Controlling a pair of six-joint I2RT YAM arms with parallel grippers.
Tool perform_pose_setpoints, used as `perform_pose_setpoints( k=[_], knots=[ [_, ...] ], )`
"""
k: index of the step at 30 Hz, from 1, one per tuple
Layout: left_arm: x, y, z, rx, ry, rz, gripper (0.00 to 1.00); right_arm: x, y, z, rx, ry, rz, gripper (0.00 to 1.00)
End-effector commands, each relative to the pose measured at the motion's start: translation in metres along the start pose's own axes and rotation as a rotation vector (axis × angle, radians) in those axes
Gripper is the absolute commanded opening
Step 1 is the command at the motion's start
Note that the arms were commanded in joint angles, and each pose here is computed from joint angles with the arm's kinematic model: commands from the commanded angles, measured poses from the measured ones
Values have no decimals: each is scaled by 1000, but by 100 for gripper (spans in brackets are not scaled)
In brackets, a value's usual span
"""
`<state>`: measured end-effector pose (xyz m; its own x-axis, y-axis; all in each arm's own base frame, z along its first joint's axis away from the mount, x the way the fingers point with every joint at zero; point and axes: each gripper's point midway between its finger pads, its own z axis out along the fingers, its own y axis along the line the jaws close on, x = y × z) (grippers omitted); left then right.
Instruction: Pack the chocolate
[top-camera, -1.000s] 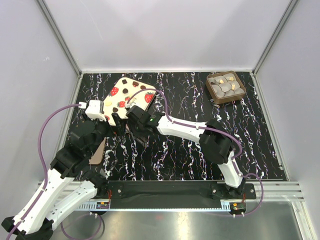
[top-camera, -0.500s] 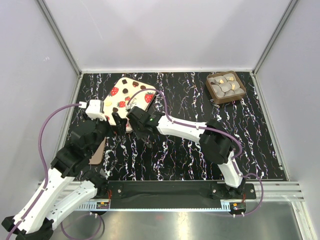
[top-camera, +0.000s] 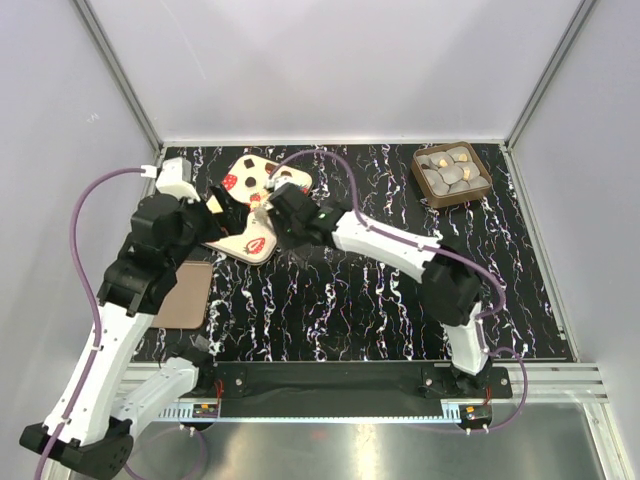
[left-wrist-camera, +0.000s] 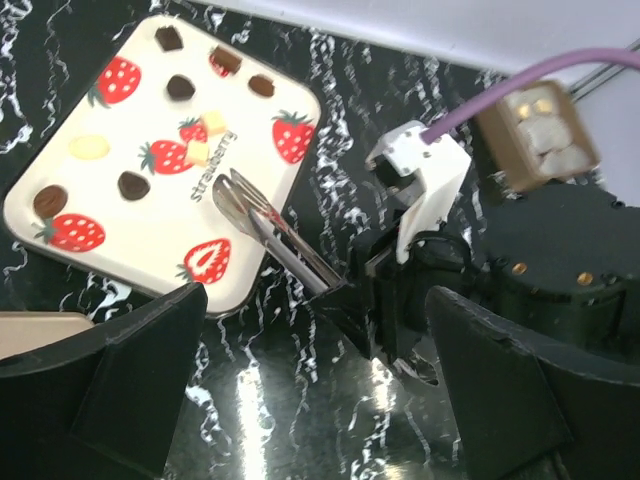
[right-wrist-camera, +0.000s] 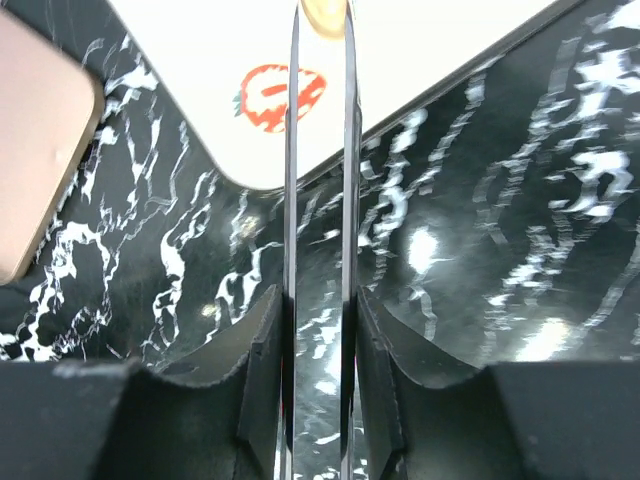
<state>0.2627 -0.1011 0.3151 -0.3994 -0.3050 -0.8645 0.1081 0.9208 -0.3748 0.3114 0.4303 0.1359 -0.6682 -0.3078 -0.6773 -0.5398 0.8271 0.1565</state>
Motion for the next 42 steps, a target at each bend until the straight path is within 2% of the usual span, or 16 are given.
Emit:
perform_pose_setpoints(
  k=[1, 5, 8, 9, 16, 22, 31, 42],
  knots=[
    [-30, -36, -12, 174, -38, -48, 99, -44, -22, -37, -22, -122, 51, 31],
    [-24, -45, -9, 242, 15, -48, 99, -70, -87, -71, 36, -191, 136, 31],
    [-10, -37, -1, 223, 52, -34, 99, -76, -132, -96, 92, -220, 181, 32],
    [-7, -35, -1, 222, 57, -25, 99, -79, -169, -104, 157, -240, 223, 32],
    [29, -13, 7, 176, 116, 34, 99, -47, -318, -155, 435, -245, 407, 32],
    [59, -10, 17, 206, 162, 15, 99, -20, -410, -182, 595, -242, 550, 32],
    [80, 11, 25, 136, 175, 32, 99, -3, -473, -164, 635, -205, 635, 32],
    [84, 18, 29, 115, 168, 38, 99, -8, -487, -135, 582, -180, 652, 34]
  ],
)
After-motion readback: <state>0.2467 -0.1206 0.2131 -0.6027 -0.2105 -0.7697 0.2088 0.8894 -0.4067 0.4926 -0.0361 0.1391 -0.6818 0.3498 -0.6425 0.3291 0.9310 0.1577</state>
